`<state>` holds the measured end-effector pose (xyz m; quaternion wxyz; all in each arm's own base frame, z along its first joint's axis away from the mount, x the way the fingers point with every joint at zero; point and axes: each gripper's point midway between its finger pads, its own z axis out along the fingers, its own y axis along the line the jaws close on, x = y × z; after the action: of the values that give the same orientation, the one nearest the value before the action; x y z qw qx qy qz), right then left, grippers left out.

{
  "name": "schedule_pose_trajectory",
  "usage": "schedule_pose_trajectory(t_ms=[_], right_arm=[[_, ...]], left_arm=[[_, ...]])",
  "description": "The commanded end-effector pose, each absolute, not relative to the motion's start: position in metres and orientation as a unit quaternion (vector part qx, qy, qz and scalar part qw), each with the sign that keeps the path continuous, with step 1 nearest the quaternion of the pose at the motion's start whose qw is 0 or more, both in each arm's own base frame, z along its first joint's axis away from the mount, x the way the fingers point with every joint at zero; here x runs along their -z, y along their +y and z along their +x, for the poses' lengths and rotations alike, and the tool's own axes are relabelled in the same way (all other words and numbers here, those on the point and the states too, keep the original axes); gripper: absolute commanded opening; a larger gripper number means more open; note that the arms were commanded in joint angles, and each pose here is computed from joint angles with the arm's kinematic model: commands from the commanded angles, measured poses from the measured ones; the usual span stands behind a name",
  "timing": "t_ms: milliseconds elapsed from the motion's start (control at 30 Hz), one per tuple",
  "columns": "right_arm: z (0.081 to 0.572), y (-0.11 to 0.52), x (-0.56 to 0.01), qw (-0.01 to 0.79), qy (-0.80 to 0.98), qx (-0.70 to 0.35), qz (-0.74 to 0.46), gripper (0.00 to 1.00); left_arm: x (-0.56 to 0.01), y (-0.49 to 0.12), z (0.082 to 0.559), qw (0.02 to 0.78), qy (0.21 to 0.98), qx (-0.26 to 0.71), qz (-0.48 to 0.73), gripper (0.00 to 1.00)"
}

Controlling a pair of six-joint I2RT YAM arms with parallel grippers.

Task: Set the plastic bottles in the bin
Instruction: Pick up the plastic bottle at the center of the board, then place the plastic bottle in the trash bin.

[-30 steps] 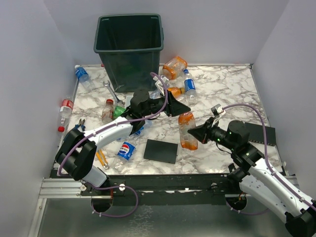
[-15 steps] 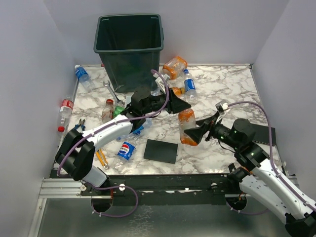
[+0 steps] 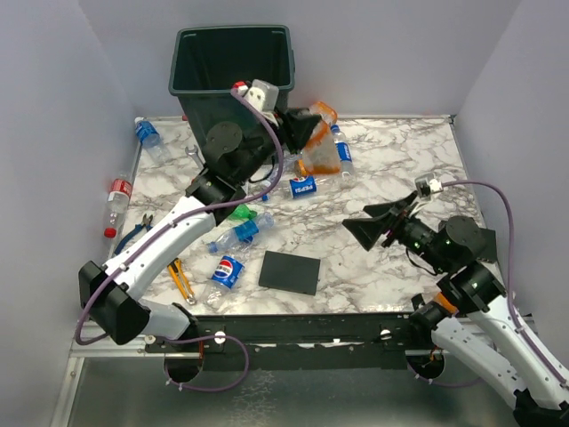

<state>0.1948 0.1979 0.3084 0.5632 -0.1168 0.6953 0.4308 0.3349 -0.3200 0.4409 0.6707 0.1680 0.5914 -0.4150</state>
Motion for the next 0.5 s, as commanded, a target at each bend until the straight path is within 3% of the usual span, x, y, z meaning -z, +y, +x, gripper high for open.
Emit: schedule_pose_trajectory(t_ms=[0,300,467], right_arm=[[0.201,0.178,-0.315,0.589,0.695,-0.408,-0.061,1.0],[0.202,0.161,-0.285,0.597,0.694,-0.402,-0.001,1.0],[0.201,0.16,-0.262,0.578,0.711,-0.4,0.017,1.0]], left_arm=[[-0.507,-0.252,0.38,0.795,0.552,0.234,0.094,0.0],[-0.609,-0.16,0.461,0.879,0.439,0.174,-0.061,0.0],[-0.606,-0.151,0.501,0.896,0.408,0.157,-0.081,0.0]])
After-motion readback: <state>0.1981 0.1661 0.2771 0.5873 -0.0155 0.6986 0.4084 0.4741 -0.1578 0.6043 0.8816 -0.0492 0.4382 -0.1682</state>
